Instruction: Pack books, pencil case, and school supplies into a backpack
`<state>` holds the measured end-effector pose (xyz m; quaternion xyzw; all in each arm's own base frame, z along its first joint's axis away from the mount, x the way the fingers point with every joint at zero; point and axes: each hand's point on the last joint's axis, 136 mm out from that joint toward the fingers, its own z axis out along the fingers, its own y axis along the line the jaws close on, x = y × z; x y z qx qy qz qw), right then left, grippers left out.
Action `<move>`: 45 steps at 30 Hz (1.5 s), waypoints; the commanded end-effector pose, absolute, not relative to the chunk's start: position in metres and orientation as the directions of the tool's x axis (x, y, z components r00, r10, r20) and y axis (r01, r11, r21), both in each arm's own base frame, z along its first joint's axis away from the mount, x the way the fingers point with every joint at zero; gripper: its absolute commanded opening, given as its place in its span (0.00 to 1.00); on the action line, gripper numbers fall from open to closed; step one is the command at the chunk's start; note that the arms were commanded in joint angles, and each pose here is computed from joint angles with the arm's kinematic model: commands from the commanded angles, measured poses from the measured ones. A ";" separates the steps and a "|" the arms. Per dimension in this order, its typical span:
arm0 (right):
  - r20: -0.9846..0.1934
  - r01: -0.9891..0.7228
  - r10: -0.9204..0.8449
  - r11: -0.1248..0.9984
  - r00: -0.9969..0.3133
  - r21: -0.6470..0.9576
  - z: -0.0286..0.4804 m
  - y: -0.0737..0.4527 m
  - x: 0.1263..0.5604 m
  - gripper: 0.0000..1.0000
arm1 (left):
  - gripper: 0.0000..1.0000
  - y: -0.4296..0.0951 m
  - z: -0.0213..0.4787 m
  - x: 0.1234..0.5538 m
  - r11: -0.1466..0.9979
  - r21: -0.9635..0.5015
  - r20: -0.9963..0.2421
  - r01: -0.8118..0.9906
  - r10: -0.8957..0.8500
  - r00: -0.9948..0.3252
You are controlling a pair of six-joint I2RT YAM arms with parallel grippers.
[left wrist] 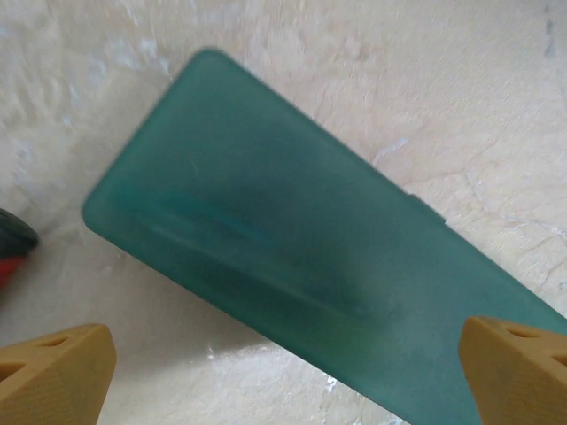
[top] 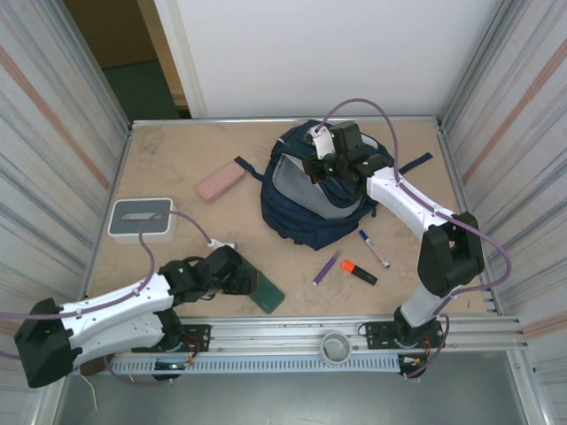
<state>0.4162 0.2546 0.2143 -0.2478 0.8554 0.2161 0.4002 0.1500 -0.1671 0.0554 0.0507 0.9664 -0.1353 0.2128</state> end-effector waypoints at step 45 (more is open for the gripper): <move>-0.774 -0.568 -0.237 0.801 -0.587 0.186 0.196 0.247 0.419 0.00 | 0.98 -0.226 0.016 0.158 0.942 0.018 -0.359 0.336 0.320 -0.877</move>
